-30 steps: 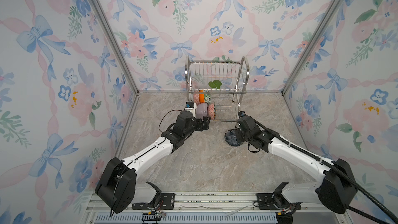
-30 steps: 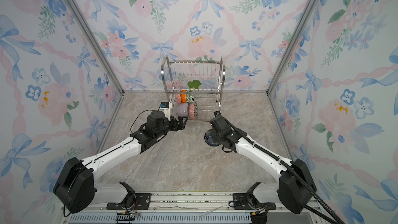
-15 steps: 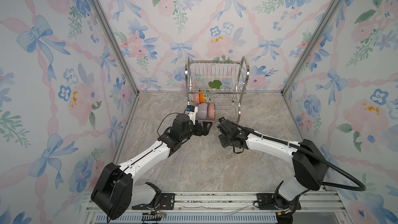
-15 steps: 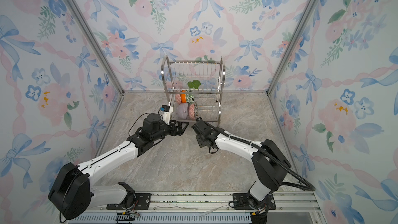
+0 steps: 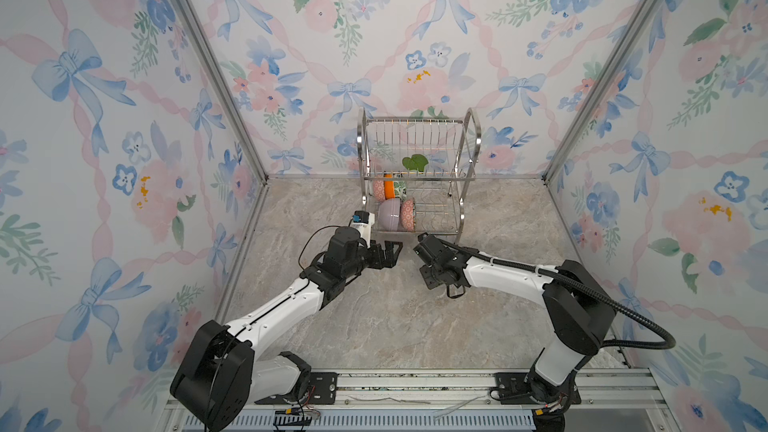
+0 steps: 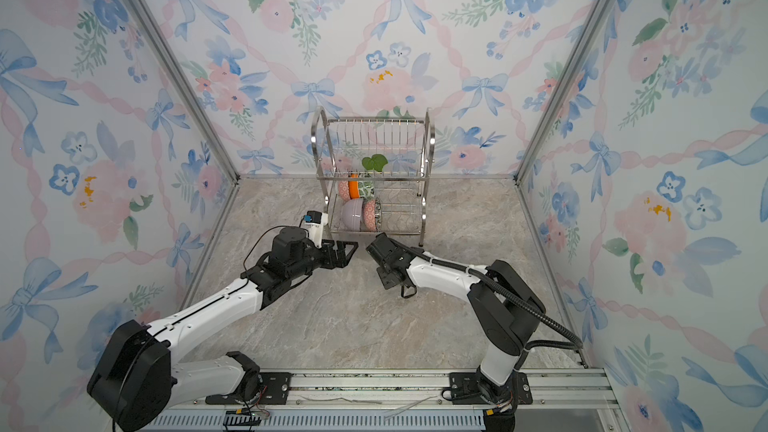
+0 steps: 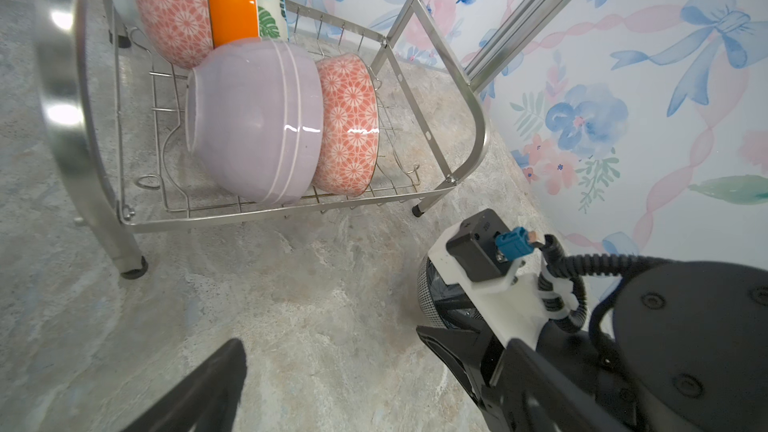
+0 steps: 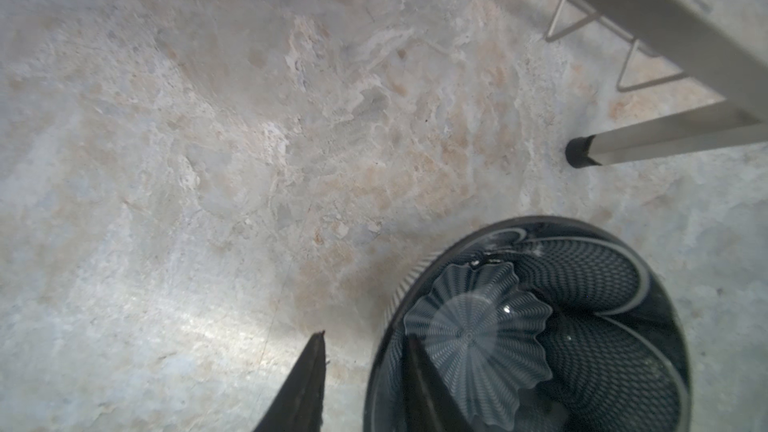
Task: Load the bowls into the dish rack
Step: 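Lower the black-and-white bowl into the lower rack tier beside the pink bowl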
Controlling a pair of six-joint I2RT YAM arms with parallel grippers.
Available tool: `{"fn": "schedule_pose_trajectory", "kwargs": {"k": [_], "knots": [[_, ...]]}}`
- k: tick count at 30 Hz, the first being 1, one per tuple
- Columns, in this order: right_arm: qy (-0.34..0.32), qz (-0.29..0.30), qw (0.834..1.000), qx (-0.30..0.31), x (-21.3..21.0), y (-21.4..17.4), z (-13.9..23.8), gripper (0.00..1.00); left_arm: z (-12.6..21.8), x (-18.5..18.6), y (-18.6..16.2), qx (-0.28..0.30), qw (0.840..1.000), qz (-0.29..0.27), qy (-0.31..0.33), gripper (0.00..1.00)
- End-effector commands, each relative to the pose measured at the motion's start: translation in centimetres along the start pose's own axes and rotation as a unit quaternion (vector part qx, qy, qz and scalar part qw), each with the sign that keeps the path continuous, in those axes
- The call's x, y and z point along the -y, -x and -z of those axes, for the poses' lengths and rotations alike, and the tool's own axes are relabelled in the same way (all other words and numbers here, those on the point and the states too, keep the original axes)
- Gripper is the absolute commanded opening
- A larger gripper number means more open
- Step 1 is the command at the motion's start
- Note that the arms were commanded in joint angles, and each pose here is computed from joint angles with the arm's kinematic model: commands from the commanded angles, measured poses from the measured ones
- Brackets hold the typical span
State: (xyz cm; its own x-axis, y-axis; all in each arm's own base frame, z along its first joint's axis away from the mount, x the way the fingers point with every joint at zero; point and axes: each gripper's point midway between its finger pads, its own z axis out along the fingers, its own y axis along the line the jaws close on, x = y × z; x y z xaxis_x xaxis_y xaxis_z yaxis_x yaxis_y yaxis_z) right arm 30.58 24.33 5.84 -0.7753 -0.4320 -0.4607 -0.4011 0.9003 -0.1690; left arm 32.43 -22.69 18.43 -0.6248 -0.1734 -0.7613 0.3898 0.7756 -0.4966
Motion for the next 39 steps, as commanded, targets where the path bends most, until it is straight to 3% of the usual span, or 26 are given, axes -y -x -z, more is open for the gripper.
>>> {"fn": "schedule_pose_trajectory", "kwargs": {"k": [1,4,11,17,19,23,26,30,35,39], "knots": [[0.000,0.017,1.000,-0.013,0.2,-0.1,-0.4,0.31,-0.5,-0.4,-0.1,-0.003,1.000,0.009,0.001,0.98],[0.001,0.020,1.000,-0.019,0.0,-0.4,-0.8,0.26,-0.6,-0.4,-0.2,-0.005,1.000,0.011,0.000,0.98],[0.014,0.008,1.000,-0.001,0.4,0.5,0.4,0.01,-0.2,-1.5,0.8,0.013,0.999,0.019,0.023,0.98],[0.096,-0.038,0.991,0.087,0.2,4.2,5.4,0.00,1.0,-5.8,3.5,0.057,0.991,0.052,0.109,0.98],[0.142,-0.068,0.979,0.130,0.2,5.7,7.5,0.00,1.1,-6.9,5.3,0.078,0.987,0.055,0.132,0.98],[0.232,-0.144,0.936,0.224,1.6,9.3,11.7,0.00,0.0,-9.6,6.3,0.079,0.981,0.063,0.165,0.98],[0.259,-0.176,0.910,0.272,3.0,11.4,13.6,0.00,-1.4,-10.2,6.6,0.077,0.981,0.061,0.166,0.98],[0.276,-0.187,0.894,0.299,3.7,13.7,14.2,0.00,-3.2,-11.0,6.5,0.060,0.981,0.061,0.173,0.95],[0.320,-0.215,0.863,0.328,3.6,16.2,13.8,0.00,-4.6,-11.9,6.4,0.049,0.980,0.047,0.188,0.90],[0.328,-0.211,0.853,0.346,3.2,17.2,12.7,0.00,-5.1,-12.2,6.1,0.044,0.980,0.041,0.191,0.79]]}}
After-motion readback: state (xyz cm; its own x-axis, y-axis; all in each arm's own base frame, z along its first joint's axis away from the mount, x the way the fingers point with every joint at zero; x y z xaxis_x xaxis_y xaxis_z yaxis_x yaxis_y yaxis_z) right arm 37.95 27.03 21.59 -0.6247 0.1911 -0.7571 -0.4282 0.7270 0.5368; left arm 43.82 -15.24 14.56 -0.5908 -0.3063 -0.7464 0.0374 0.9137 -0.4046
